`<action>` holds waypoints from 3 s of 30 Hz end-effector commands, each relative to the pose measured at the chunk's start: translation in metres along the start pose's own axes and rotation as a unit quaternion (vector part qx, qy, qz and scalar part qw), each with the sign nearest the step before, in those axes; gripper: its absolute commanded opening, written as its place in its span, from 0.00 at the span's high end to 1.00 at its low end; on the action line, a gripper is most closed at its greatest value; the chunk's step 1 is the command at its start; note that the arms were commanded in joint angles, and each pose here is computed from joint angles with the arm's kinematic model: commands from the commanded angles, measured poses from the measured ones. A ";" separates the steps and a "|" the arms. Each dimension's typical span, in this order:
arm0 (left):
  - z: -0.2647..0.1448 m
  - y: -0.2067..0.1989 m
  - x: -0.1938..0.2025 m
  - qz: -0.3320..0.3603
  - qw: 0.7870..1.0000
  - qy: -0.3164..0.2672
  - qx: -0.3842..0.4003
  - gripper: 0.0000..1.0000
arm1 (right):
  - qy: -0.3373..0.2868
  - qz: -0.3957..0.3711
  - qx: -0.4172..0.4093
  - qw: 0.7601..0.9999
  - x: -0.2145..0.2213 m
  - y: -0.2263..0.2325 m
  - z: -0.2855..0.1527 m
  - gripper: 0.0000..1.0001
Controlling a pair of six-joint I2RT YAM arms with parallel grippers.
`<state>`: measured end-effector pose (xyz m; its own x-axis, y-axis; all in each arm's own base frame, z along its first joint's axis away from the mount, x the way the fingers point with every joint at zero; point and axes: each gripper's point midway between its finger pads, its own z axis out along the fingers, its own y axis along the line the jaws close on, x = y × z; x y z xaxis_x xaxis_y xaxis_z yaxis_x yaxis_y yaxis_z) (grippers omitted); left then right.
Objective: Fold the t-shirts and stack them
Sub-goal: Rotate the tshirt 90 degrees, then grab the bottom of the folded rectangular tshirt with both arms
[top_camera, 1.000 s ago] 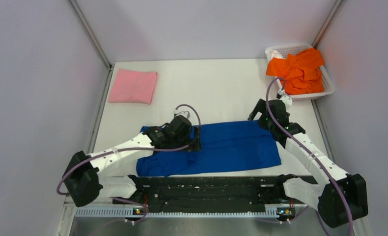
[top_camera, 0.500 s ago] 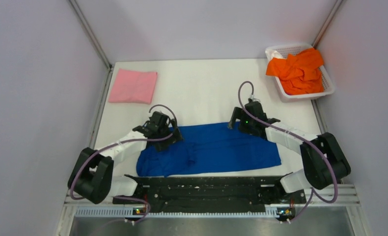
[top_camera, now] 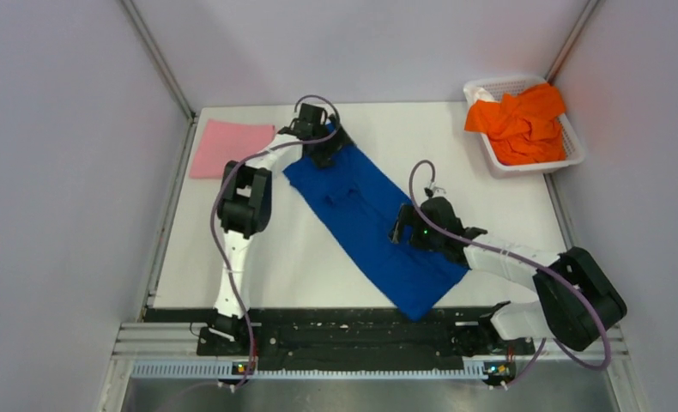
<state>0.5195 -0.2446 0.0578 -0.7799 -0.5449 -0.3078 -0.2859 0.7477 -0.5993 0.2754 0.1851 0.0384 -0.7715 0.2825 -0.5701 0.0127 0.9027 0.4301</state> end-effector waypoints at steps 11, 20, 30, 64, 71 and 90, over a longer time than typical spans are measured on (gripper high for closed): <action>0.100 -0.138 -0.065 -0.133 0.931 -0.051 0.335 0.01 | 0.157 -0.126 -0.185 0.962 0.104 0.083 -0.020 0.01; 0.075 -0.120 -0.120 -0.077 0.956 -0.173 0.224 0.01 | 0.084 -0.134 -0.182 0.971 0.064 0.097 -0.037 0.01; -0.022 -0.165 -0.176 0.005 0.932 -0.219 0.287 0.01 | -0.003 -0.098 -0.195 0.976 0.039 0.090 -0.066 0.01; -0.222 0.120 0.284 0.135 0.986 0.100 0.000 0.28 | 0.082 -0.007 -0.019 0.996 0.082 -0.015 -0.081 0.27; -0.210 0.133 0.301 0.152 0.977 0.142 -0.035 0.46 | 0.090 -0.008 -0.015 0.996 0.088 -0.018 -0.078 0.42; -0.203 0.147 0.322 0.135 0.973 0.184 -0.047 0.97 | 0.137 -0.013 -0.011 0.990 0.107 -0.021 -0.070 0.63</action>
<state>0.1151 -0.2261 0.0186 -0.9733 -0.1661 -0.1583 -0.0835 0.8991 -0.4297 0.1500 0.1713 0.0216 -0.9032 0.1642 -0.3967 -0.0238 0.9035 0.4280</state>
